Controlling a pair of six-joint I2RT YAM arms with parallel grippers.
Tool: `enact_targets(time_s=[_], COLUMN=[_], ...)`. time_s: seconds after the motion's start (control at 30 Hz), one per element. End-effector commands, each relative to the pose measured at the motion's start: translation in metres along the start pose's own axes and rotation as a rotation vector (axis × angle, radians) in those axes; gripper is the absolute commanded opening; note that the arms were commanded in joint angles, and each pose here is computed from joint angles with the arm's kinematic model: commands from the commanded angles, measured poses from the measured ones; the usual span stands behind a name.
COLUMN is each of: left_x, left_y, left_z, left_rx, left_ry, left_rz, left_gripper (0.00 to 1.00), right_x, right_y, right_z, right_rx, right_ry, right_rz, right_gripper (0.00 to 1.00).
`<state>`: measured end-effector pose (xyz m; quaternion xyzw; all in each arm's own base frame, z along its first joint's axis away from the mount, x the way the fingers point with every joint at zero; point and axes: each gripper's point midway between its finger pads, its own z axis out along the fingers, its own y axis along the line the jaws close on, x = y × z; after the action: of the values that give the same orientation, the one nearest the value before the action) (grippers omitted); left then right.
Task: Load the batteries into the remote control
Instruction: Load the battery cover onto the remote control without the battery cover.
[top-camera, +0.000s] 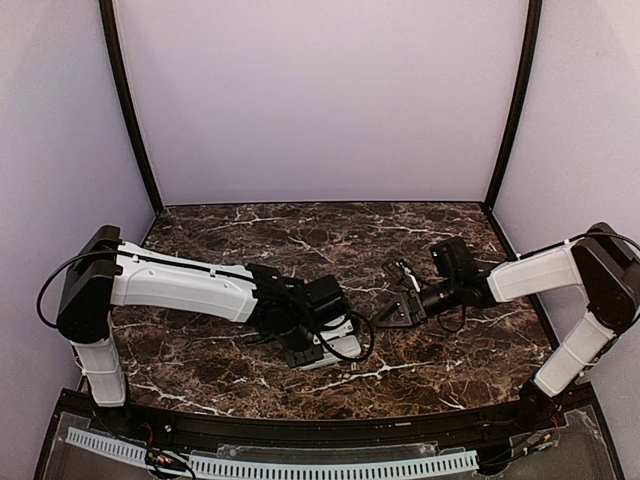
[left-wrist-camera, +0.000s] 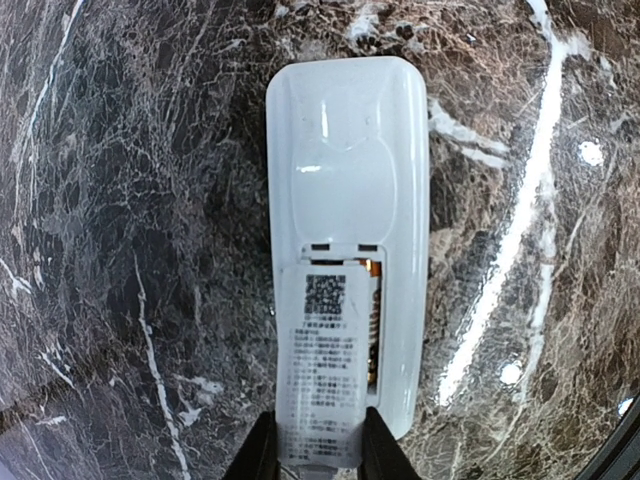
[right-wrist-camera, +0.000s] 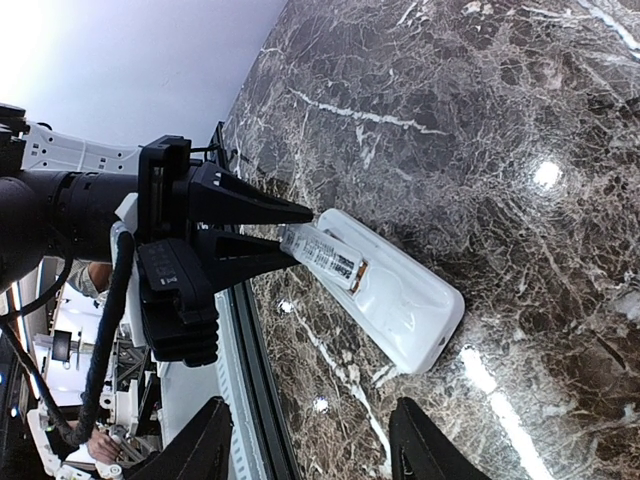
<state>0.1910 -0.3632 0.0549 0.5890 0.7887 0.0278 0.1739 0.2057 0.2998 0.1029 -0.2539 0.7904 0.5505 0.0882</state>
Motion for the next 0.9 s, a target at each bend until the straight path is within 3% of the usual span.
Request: enact_targets(time_s=[0.0, 0.87], left_x=[-0.0032, -0.0059], left_y=[-0.0001, -0.0012], left_z=[-0.0014, 0.0072], left_rx=[0.013, 0.029], left_ry=[-0.001, 0.019], left_rz=[-0.01, -0.006], left_gripper=[0.14, 0.14], right_x=[-0.0011, -0.0005], right_y=[-0.0016, -0.0028], right_z=[0.0004, 0.0012], right_rx=[-0.013, -0.018], right_ry=[-0.004, 0.001], right_rz=[-0.004, -0.001], right_gripper=[0.53, 0.53])
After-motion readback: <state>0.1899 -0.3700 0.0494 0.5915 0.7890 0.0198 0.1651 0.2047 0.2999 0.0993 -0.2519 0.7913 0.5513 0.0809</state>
